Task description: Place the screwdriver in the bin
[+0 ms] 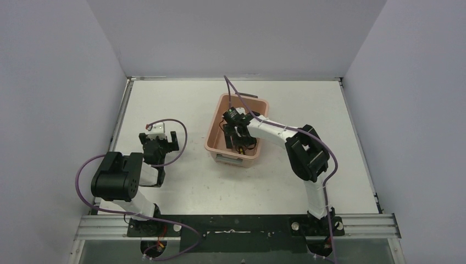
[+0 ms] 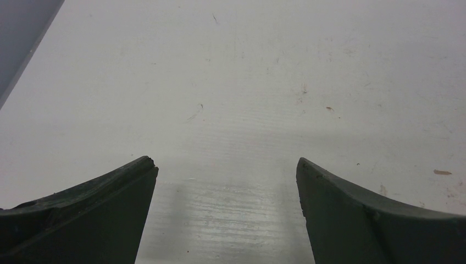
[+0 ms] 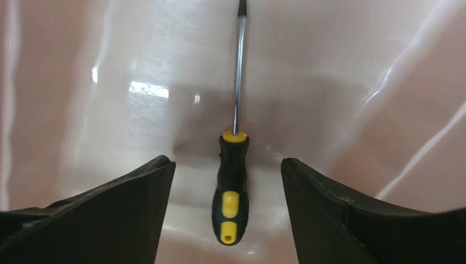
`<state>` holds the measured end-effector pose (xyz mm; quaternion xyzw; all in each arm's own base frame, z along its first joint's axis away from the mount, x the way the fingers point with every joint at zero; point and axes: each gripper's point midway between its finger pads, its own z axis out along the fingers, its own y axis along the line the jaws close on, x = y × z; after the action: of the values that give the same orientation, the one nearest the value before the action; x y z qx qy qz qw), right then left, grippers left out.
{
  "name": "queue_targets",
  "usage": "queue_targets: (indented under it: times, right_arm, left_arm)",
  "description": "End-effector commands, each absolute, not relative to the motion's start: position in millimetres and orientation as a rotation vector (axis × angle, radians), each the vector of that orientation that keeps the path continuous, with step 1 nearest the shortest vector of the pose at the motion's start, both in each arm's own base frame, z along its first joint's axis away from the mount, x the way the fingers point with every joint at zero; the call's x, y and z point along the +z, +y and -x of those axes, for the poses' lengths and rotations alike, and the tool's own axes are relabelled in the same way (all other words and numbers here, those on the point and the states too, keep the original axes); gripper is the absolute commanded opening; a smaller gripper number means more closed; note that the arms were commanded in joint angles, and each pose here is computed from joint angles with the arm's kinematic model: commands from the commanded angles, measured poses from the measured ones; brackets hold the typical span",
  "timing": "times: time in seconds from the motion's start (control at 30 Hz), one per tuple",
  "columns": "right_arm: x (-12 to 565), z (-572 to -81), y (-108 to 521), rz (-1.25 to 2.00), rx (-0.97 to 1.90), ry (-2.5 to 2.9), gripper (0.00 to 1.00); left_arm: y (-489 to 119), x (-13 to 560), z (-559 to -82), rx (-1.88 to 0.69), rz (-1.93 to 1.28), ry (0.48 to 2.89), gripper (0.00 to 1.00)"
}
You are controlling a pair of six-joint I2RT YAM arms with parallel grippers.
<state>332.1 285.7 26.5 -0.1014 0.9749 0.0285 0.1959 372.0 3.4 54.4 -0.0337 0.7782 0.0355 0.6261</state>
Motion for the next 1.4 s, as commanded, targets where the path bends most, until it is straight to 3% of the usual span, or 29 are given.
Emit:
queue_targets:
  times: [0.0,0.13,0.43,0.63,0.83,1.13,1.37]
  right_arm:
    - [99,-364,290,0.249,0.093,2.567,0.8]
    - [168,-376,293,0.25,0.15,2.438,0.99]
    - [297,-392,241,0.181,0.236,2.101,1.0]
    - [289,-396,132,0.019,0.153,1.944,1.0]
    - [241,-375,52,-0.104,0.111,1.791,1.0]
    - [164,-332,17,-0.099,0.006,1.684,1.0]
    - [145,-320,10,-0.111,-0.013,1.657,1.0]
  left_arm:
    - [3,73,-381,0.068,0.087,1.715,0.97]
    - [3,74,-381,0.068,0.088,1.713,0.97]
    - [3,73,-381,0.068,0.087,1.714,0.97]
    - [3,73,-381,0.068,0.088,1.714,0.97]
    - [3,73,-381,0.069,0.087,1.714,0.97]
    - [3,73,-381,0.07,0.088,1.714,0.97]
    - [3,73,-381,0.07,0.088,1.714,0.97]
